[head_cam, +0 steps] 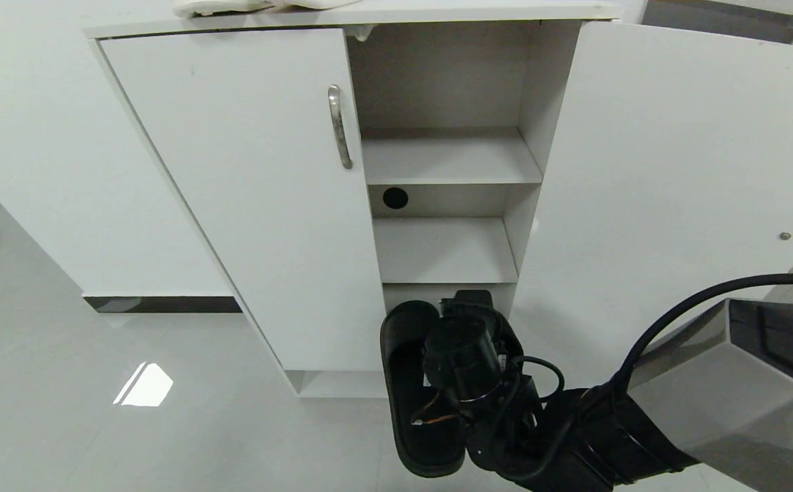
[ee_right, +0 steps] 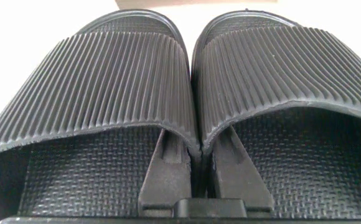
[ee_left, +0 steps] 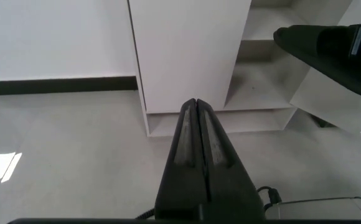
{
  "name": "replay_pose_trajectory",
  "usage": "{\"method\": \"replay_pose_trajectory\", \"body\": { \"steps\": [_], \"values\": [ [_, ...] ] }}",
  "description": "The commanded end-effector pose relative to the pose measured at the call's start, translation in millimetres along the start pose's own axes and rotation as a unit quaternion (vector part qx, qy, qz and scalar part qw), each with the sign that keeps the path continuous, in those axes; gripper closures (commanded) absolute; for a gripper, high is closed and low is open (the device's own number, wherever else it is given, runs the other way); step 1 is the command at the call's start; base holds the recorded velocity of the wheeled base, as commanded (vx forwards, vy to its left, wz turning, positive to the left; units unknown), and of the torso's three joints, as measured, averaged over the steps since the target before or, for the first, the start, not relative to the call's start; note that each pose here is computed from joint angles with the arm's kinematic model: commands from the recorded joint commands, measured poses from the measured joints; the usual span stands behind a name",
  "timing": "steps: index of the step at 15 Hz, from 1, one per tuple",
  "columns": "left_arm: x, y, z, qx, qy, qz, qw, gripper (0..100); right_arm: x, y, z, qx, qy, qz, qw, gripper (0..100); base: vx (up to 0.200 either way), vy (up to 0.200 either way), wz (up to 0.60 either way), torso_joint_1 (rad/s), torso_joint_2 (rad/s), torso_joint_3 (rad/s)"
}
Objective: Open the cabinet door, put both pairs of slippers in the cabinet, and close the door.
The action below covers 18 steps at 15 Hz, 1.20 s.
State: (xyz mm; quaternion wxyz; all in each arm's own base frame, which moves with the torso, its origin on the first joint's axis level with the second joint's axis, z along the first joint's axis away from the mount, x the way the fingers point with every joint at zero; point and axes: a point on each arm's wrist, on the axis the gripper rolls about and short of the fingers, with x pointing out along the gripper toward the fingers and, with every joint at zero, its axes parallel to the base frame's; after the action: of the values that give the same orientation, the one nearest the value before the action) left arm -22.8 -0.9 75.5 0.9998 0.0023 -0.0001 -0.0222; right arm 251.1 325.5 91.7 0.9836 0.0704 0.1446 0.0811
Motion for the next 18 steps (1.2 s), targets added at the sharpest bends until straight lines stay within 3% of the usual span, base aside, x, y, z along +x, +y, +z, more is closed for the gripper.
{"method": "replay_pose_trajectory", "body": {
  "steps": [1,10,18],
  "values": [
    [0.2,0.0,0.1,0.0,0.002,0.0,1.0,100,1.0,-0.6,1.5,-0.004,-0.004,-0.003,1.0,100,0.0,0.0,0.0,-0.002,0.0,-0.188],
    [0.1,0.0,0.0,0.0,0.001,0.0,1.0,100,1.6,2.9,12.6,-0.025,-0.088,-0.021,0.996,100,0.0,0.0,0.0,0.003,0.0,-0.091],
    [0.2,0.0,0.1,-0.001,0.002,0.0,1.0,100,10.1,1.4,-1.1,-0.037,-0.081,-0.042,0.995,100,0.0,0.0,0.0,0.0,0.0,0.0]
  ]
}}
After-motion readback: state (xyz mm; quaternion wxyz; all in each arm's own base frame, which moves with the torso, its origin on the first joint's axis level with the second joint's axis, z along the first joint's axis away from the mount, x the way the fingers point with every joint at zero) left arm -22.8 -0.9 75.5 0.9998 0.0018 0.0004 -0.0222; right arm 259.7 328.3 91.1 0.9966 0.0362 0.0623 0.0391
